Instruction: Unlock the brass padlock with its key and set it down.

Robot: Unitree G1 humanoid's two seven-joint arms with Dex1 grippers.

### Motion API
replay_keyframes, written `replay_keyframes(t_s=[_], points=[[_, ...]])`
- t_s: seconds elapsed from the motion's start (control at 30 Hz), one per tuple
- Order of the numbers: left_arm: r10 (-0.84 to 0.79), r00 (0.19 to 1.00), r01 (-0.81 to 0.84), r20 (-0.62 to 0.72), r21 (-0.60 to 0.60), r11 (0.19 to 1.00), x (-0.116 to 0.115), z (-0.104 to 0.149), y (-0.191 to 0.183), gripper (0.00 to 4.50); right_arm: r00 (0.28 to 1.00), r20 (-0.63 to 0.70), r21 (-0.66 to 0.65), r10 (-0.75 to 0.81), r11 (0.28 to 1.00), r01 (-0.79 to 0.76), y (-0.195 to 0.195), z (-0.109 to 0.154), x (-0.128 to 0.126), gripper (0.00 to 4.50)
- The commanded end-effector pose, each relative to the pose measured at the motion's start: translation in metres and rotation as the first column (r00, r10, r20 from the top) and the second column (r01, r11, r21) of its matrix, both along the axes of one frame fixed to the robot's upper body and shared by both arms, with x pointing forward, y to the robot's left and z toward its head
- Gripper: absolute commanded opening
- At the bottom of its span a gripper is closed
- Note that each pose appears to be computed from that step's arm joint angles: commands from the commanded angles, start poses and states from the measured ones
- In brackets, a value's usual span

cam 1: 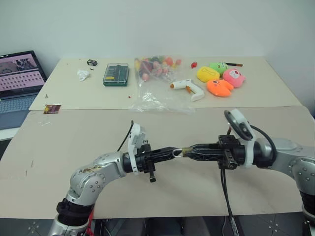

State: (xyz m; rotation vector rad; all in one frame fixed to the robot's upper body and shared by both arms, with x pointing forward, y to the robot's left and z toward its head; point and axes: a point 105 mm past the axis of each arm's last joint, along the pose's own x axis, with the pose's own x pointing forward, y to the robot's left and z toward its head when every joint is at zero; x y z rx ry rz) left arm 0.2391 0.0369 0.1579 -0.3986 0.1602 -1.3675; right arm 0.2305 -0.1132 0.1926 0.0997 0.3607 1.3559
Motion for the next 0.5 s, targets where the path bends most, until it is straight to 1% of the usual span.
replay_keyframes(t_s=[0.03, 0.23, 0.5], points=[[-0.015, 0.999, 0.016, 0.039, -0.025, 1.000, -0.005, 0.013, -0.001, 0.06, 0.999, 0.045, -0.001, 0.002, 1.000, -0.002, -0.002, 0.008, 0.003, 0.11], [-0.015, 0.999, 0.016, 0.039, -0.029, 0.999, -0.005, 0.014, -0.001, 0.06, 0.999, 0.034, -0.016, -0.003, 1.000, 0.003, -0.003, 0.001, 0.007, 0.11], [-0.004, 0.999, 0.005, 0.039, -0.034, 0.999, -0.005, 0.016, -0.001, 0.06, 1.000, 0.011, -0.035, 0.001, 0.999, -0.001, -0.006, -0.008, 0.005, 0.11]])
